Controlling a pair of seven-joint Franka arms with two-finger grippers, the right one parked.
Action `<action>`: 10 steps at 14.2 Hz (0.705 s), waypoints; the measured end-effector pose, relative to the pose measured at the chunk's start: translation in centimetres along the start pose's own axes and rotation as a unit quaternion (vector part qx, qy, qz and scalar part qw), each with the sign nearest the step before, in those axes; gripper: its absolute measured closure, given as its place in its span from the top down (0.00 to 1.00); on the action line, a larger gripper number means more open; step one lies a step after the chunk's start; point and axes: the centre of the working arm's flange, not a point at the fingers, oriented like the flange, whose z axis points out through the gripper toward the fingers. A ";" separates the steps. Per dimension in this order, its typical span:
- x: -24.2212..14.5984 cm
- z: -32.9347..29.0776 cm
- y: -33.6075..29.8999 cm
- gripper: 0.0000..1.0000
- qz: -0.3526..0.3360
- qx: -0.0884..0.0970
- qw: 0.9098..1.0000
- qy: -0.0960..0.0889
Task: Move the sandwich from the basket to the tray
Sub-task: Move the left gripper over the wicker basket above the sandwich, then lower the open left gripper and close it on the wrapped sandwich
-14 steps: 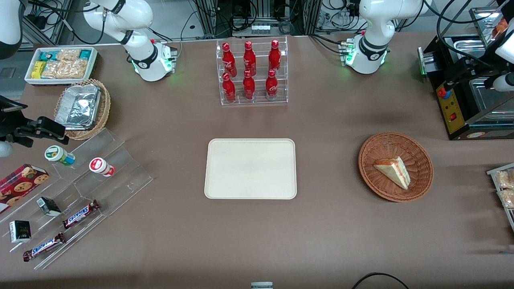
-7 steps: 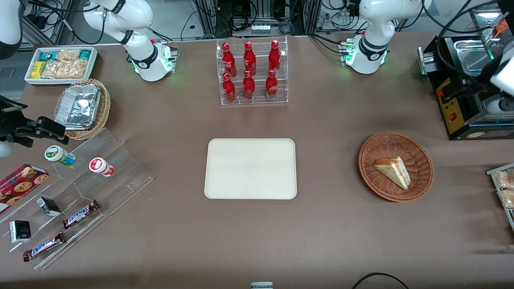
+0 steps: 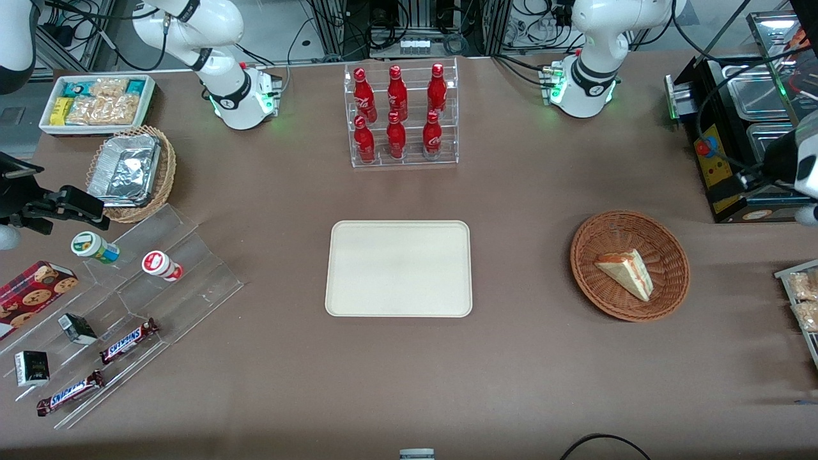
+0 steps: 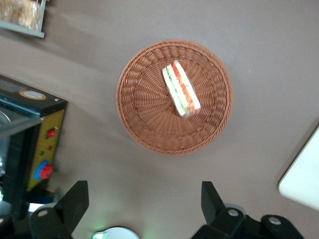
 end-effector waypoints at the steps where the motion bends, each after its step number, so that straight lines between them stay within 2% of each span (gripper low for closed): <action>1: 0.3 1.3 0.3 1.00 -0.023 -0.002 1.000 0.002; 5: 1.4 8.0 1.4 1.00 -0.120 -0.024 0.992 0.017; 10: 1.9 15.7 2.4 1.00 -0.192 -0.048 0.980 0.026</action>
